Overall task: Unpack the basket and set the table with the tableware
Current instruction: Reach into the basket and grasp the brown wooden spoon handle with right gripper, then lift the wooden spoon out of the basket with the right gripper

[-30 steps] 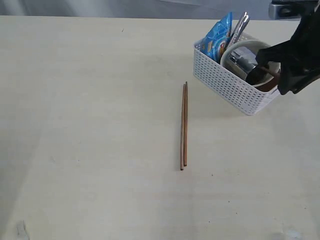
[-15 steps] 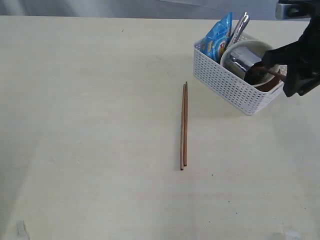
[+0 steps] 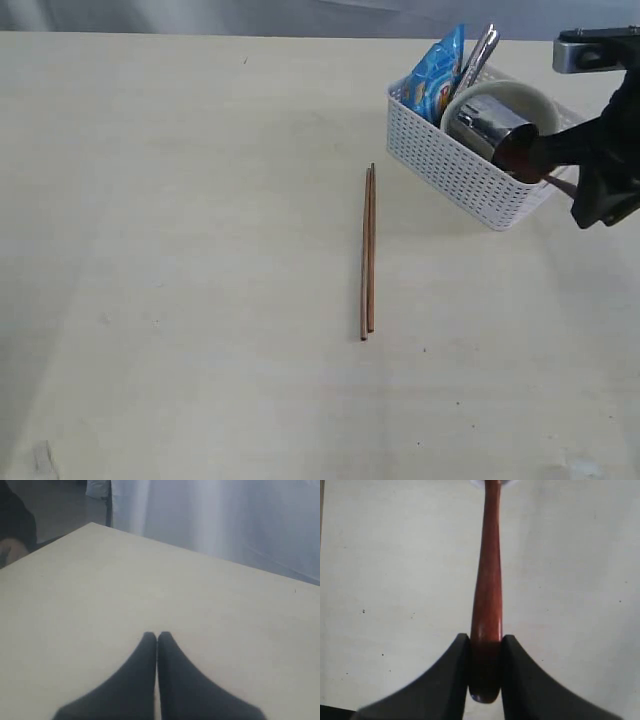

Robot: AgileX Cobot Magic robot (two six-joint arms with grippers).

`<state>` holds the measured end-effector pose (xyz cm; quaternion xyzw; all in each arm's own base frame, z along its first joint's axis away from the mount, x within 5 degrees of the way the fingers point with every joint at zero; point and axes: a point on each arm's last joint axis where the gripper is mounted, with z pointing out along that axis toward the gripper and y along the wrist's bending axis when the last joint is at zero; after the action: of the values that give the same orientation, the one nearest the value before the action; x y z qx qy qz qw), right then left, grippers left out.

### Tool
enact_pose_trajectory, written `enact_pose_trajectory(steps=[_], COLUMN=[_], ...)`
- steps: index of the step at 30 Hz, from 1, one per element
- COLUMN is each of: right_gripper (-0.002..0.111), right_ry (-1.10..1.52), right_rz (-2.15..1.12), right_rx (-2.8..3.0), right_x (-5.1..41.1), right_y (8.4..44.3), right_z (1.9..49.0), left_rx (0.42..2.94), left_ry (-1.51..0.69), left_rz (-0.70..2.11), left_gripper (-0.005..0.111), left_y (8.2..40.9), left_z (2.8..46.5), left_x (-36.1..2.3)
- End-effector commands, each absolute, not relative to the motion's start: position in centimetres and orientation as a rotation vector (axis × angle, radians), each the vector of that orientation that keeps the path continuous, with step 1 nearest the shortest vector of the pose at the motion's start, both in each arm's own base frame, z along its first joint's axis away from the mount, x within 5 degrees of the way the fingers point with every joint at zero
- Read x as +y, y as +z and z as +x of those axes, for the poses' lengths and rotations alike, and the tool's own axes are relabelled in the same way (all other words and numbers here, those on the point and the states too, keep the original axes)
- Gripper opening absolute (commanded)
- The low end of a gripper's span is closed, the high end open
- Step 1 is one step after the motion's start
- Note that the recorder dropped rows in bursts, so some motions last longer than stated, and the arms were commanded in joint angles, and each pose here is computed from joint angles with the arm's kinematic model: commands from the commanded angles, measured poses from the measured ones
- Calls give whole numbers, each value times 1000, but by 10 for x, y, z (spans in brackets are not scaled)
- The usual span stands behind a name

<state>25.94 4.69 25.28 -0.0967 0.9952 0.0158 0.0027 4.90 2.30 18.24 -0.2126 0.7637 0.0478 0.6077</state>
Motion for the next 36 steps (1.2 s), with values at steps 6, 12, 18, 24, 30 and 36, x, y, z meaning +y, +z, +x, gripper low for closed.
enact_pose_trajectory(steps=[6, 12, 18, 24, 30, 36], right_gripper=[0, 0, 0, 0, 0, 0], right_ry=[67, 139, 157, 144, -21, -843], right_rz=[-309, -352, -406, -585, -1368, -2400], right_rx=[3005, 2958, 2970, 2953, 2689, 1752], right_x=[44, 47, 48, 50, 68, 80], right_y=[282, 292, 287, 282, 282, 295], right_z=[241, 234, 229, 227, 222, 236], left_rx=[1760, 1760, 1760, 1760, 1760, 1760], left_ry=[110, 110, 110, 110, 110, 110], left_rz=[-480, -480, -480, -480, -480, -480], left_gripper=[0, 0, 0, 0, 0, 0], left_y=[183, 183, 183, 183, 183, 183], left_z=[49, 49, 49, 49, 49, 49], left_x=[23, 23, 23, 23, 23, 23])
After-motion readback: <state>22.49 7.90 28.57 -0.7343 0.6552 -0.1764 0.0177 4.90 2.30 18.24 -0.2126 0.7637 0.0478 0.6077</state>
